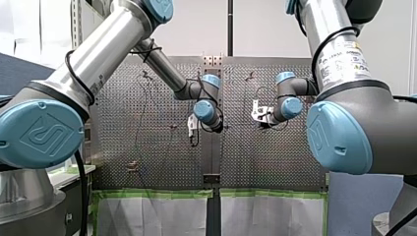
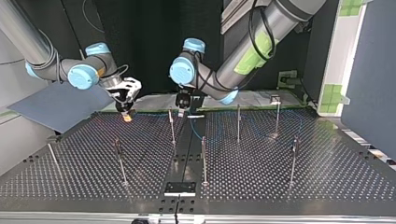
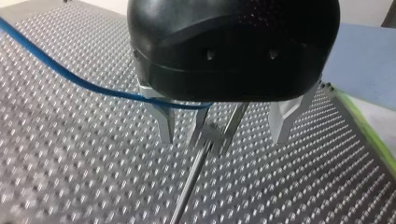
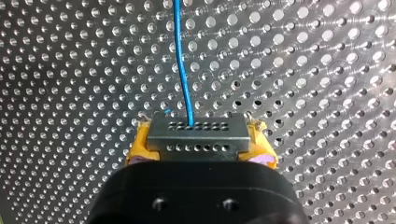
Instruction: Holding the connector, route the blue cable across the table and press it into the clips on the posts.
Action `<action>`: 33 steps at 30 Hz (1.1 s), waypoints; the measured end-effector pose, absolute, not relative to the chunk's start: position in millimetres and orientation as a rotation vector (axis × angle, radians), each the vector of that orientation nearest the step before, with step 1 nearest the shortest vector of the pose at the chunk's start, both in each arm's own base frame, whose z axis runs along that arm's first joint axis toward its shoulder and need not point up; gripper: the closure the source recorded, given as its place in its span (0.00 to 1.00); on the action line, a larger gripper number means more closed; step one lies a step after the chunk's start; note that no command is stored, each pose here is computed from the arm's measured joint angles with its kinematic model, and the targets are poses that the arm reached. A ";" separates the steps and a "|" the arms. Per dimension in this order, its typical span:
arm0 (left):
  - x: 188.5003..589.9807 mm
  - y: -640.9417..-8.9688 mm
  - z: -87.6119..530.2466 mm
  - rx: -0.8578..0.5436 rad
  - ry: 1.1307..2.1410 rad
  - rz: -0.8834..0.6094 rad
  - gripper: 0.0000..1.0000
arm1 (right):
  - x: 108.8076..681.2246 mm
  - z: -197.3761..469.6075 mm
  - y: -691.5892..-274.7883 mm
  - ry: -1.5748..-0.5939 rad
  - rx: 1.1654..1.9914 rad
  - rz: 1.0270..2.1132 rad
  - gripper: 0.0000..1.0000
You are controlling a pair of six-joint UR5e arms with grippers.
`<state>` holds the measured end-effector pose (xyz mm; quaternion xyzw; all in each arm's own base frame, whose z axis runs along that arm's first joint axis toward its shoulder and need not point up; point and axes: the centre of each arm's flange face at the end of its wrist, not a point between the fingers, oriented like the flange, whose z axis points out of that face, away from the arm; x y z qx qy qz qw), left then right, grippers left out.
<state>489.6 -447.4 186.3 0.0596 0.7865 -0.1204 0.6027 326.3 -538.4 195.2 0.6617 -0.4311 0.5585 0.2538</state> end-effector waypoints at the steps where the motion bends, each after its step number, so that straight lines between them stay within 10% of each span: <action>1: 485.3 -450.6 186.1 0.141 1.823 -0.275 0.01 | 326.9 195.1 -537.9 -1.171 1.799 1.518 1.00; 33: 428.0 -518.7 198.8 0.065 1.699 -0.411 0.01 | 322.5 195.0 -540.6 -1.182 1.794 1.522 1.00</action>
